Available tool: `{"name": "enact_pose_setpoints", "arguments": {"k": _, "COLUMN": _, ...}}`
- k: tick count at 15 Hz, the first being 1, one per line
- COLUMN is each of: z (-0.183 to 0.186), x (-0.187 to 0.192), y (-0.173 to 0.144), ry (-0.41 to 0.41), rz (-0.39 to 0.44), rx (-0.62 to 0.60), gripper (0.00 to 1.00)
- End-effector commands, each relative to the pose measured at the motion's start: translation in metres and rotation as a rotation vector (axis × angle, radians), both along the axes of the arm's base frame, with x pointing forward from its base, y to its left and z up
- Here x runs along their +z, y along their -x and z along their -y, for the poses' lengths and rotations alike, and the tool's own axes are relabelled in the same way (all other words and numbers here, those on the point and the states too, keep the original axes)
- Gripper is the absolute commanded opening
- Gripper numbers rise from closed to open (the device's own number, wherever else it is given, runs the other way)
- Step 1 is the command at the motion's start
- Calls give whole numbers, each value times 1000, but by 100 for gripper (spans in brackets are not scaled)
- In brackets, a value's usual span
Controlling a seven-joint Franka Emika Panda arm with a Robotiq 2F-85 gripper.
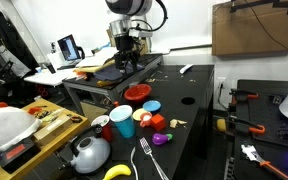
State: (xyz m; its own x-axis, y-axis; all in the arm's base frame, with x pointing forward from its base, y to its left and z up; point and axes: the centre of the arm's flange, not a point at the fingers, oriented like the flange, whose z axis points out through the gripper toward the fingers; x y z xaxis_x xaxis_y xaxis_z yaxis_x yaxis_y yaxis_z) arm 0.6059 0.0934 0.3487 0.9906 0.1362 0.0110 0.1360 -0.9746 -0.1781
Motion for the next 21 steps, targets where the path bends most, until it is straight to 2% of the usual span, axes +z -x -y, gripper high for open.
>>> {"name": "enact_pose_setpoints", "arguments": {"k": 1, "z": 38, "x": 13, "y": 16, "ry": 52, "rz": 68, "rx": -161, "gripper": 100}}
{"name": "enact_pose_setpoints", "arguments": {"k": 5, "z": 81, "x": 13, "y": 21, "ry": 126, "rz": 104, "rx": -331, "gripper": 100}}
{"name": "enact_pose_setpoints", "arguments": {"k": 11, "z": 115, "x": -3, "y": 36, "ry": 194, "rz": 58, "rx": -509, "gripper": 100}}
{"name": "enact_pose_setpoints", "arguments": {"k": 15, "z": 100, "x": -20, "y": 41, "ry": 177, "rz": 13, "rx": -504, "gripper": 100}}
{"name": "enact_pose_setpoints", "arguments": {"k": 21, "z": 43, "x": -50, "y": 50, "ry": 151, "rz": -47, "rx": -376, "gripper": 100}}
